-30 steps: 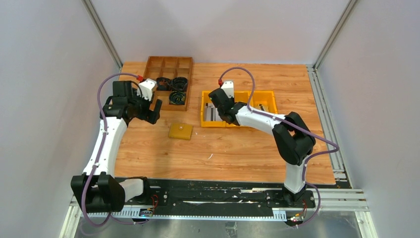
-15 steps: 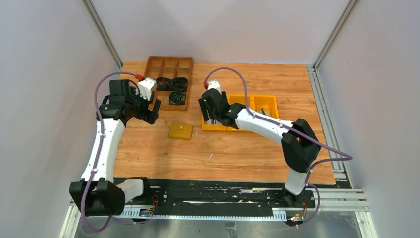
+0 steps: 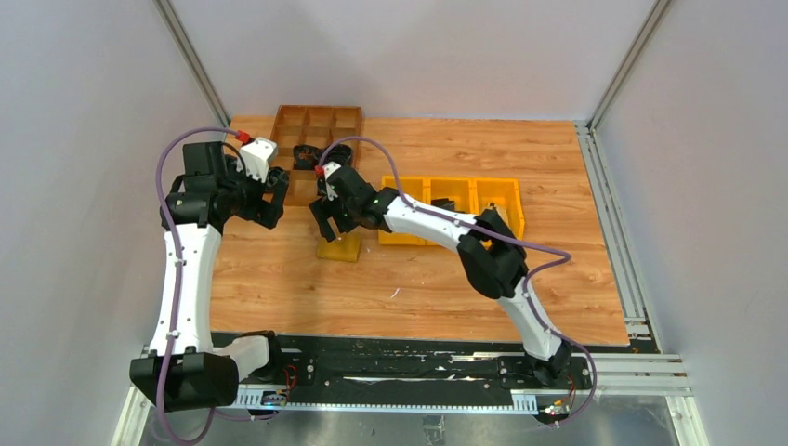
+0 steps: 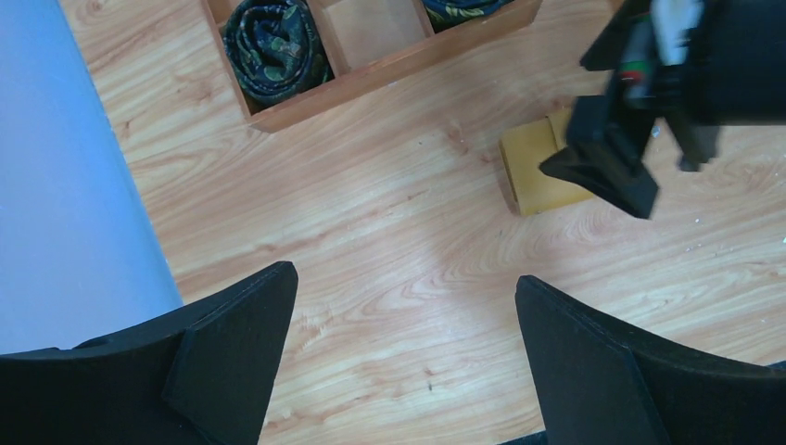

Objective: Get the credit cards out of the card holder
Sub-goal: Pick up the card holder from the center of the board.

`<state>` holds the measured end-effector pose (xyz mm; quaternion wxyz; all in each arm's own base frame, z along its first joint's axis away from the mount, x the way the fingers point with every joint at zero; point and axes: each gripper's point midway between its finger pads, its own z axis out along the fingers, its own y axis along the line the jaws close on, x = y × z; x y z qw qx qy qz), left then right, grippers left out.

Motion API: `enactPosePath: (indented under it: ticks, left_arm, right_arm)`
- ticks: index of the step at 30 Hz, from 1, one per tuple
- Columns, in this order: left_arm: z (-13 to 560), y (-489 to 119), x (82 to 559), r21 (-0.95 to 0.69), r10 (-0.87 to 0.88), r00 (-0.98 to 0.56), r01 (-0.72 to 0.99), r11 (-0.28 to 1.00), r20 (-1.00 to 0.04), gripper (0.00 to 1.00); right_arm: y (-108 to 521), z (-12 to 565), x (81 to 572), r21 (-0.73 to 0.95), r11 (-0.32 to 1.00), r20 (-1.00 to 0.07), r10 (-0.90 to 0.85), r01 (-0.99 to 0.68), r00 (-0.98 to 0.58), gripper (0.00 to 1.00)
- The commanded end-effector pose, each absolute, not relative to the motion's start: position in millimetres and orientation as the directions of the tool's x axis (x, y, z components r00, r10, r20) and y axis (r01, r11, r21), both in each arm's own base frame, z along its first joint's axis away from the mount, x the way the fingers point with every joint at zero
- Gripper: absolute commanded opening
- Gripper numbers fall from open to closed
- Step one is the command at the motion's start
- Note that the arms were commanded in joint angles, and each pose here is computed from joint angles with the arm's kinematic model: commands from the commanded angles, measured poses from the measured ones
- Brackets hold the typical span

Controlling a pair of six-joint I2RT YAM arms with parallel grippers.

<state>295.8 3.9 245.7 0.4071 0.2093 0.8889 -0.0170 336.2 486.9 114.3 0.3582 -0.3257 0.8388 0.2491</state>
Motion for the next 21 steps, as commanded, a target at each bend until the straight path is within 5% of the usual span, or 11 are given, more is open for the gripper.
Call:
enactPosePath:
  ticks: [1, 14, 21]
  left_arm:
    - [250.3, 2.8, 286.3, 0.136, 0.364, -0.58, 0.399, 0.907, -0.729, 1.0]
    - [248.7, -3.5, 285.9, 0.085, 0.327, -0.594, 0.397, 0.914, -0.735, 1.0]
    - [243.2, -1.9, 284.0, 0.089, 0.331, -0.604, 0.395, 0.914, -0.725, 1.0]
  right_arm:
    - [486.6, 75.5, 325.3, 0.196, 0.652, -0.663, -0.463, -0.733, -0.588, 0.89]
    - [461.3, 22.6, 283.5, 0.262, 0.654, -0.571, -0.488, -0.71, -0.661, 0.91]
    - [447.7, 27.5, 251.3, 0.334, 0.669, -0.577, -0.412, -0.664, -0.705, 0.76]
